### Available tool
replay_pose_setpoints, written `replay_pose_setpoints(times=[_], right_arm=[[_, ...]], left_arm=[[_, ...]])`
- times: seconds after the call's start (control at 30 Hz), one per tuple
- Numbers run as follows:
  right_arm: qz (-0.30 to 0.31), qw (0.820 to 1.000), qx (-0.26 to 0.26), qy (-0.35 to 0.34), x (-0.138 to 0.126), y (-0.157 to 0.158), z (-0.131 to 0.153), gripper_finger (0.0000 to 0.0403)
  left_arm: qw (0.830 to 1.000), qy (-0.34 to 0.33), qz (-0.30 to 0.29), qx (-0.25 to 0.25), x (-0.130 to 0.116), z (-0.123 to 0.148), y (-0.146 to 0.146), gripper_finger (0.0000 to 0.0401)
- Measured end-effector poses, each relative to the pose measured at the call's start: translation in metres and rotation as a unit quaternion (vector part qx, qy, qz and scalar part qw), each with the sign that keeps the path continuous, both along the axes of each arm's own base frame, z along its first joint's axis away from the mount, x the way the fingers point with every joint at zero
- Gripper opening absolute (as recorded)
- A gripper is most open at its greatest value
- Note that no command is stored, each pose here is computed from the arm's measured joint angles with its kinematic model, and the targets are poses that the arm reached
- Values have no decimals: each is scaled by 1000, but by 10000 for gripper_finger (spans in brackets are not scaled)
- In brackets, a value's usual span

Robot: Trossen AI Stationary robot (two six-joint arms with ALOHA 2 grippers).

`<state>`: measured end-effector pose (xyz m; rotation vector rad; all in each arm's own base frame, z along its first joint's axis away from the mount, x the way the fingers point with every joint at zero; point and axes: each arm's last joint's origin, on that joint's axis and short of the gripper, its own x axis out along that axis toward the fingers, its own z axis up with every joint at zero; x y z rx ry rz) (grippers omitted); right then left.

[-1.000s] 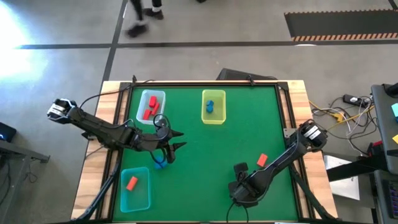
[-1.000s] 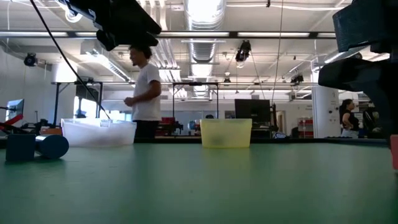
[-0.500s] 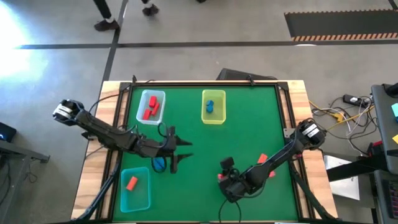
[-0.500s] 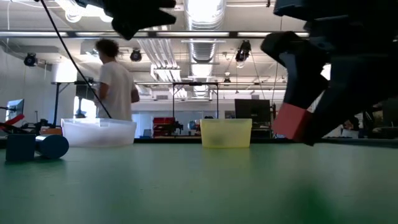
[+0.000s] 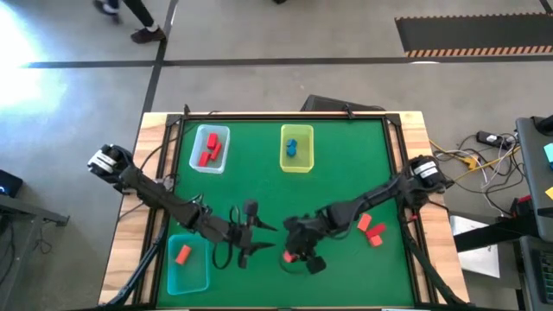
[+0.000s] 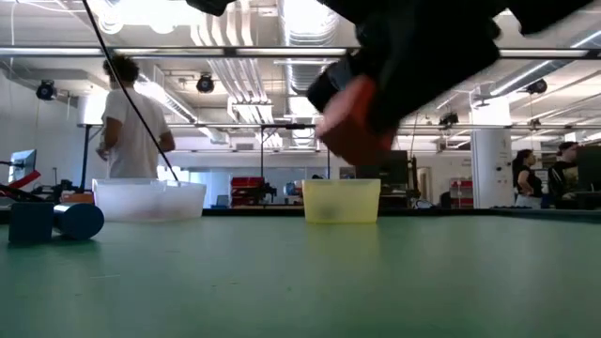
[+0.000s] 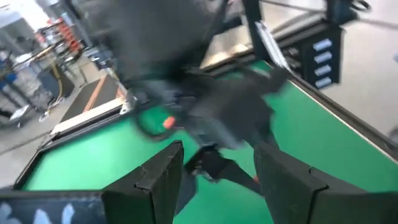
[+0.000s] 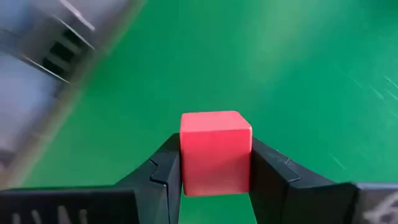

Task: Sort & place blocks by color
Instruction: Put the orange block into the blue bin

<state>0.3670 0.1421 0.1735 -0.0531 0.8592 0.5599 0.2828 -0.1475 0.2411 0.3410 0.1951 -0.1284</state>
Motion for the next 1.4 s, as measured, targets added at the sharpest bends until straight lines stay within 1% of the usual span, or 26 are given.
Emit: replay_pose_setpoints(times=[0.1, 0.17, 0.23, 0.37, 0.47, 0.57, 0.7, 0.83, 1.03, 1.23, 1.4], right_arm=[[23, 996, 82, -22, 10, -15, 5, 118], [28, 992, 118, -37, 16, -26, 8, 118], [24, 989, 140, -45, 19, -36, 9, 118], [9, 987, 148, -54, 24, -51, 10, 118], [8, 987, 150, -60, 25, -54, 11, 118], [7, 987, 151, -58, 25, -55, 10, 118], [-1, 986, 161, -48, 25, -55, 10, 118], [-10, 983, 177, -36, 25, -55, 10, 118], [-10, 978, 203, -42, 28, -55, 14, 118], [-20, 976, 212, -36, 28, -57, 14, 118], [-27, 977, 210, -37, 29, -63, 13, 118]], left_arm=[[1000, 11, -15, 13, -4, -6, -7, 180], [999, 23, -22, 16, -7, -9, -12, 180], [999, 40, -27, 15, -10, -14, -16, 180], [998, 55, -13, 4, -9, -23, -20, 180], [998, 65, 10, 17, -5, -32, -20, 180], [997, 70, 20, 30, -2, -37, -21, 180], [997, 67, 16, 45, 0, -40, -23, 180], [997, 48, 13, 63, 2, -38, -23, 180], [996, 46, 31, 72, 2, -38, -22, 180], [996, 48, 12, 77, 2, -38, -23, 180], [996, 55, -27, 67, 3, -40, -24, 180]])
